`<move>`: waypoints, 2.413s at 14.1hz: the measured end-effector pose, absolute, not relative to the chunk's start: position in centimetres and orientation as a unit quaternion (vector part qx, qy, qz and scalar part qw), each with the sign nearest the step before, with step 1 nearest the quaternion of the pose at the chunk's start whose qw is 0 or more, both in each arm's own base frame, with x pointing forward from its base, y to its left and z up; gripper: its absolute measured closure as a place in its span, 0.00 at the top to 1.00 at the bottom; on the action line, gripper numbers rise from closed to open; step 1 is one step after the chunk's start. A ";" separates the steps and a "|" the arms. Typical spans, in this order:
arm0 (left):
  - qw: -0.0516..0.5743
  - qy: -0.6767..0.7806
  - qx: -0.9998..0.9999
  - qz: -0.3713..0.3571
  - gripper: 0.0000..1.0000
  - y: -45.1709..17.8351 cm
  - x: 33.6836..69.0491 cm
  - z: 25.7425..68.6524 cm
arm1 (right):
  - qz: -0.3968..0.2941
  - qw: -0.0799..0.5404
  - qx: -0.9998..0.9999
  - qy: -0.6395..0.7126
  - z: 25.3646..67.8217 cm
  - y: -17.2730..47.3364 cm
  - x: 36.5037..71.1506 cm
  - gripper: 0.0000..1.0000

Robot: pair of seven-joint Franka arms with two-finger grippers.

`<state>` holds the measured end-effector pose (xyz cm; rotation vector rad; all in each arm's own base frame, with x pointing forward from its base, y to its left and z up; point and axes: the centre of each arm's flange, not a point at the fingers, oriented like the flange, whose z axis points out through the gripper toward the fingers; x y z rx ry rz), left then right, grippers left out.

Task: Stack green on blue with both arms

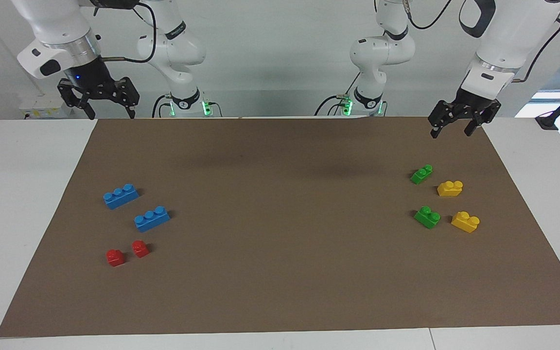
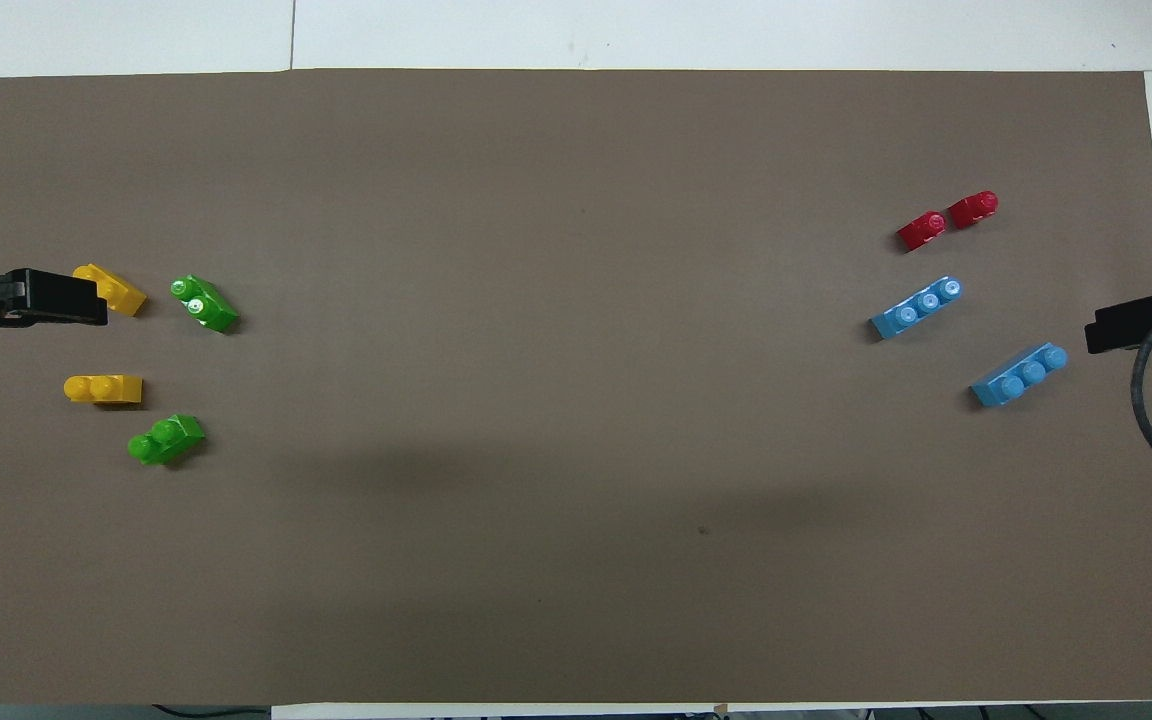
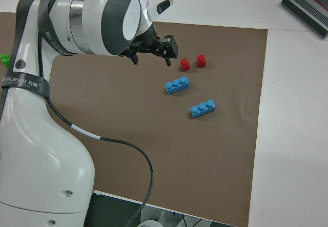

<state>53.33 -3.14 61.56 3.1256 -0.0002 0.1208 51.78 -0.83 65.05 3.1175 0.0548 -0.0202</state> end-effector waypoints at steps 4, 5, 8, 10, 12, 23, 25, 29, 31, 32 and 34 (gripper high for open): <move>0.007 0.000 0.999 0.039 1.00 -3.1 53.3 61.6 | -0.007 0.012 1.000 0.019 65.0 -0.7 51.8 1.00; 0.007 0.000 0.999 0.039 1.00 -3.1 53.3 61.6 | -0.007 0.012 1.000 0.019 65.0 -0.7 51.8 1.00; 0.007 0.003 0.999 0.040 1.00 -2.9 53.4 61.6 | -0.008 0.012 1.000 0.019 64.9 -0.7 51.8 1.00; 0.007 0.004 0.999 0.039 1.00 -2.8 53.4 61.5 | -0.010 0.012 1.000 0.017 64.5 -0.9 51.9 1.00; 0.007 0.006 0.999 0.038 1.00 -2.6 53.4 61.4 | -0.014 0.011 1.000 0.014 63.5 -1.2 52.4 1.00; 0.014 0.209 0.977 0.038 1.00 0.5 54.6 51.3 | -0.089 -0.058 0.958 -0.267 50.1 -7.2 60.6 1.00; 0.016 0.228 0.973 0.036 1.00 1.1 55.6 48.3 | -0.111 -0.076 0.936 -0.325 47.8 -7.4 61.4 1.00; 0.022 0.282 0.958 0.037 1.00 1.8 58.1 43.2 | -0.134 -0.108 0.895 -0.411 43.4 -8.5 63.1 1.00; 0.026 0.318 0.947 0.037 1.00 1.6 59.1 40.9 | -0.155 -0.128 0.873 -0.445 41.6 -8.8 63.5 1.00; 0.028 0.331 0.943 0.036 1.00 1.5 59.4 39.8 | -0.163 -0.134 0.865 -0.454 40.9 -9.0 63.7 1.00; 0.027 0.357 0.933 0.027 1.00 1.4 59.7 38.3 | -0.176 -0.143 0.853 -0.470 39.6 -9.0 63.9 1.00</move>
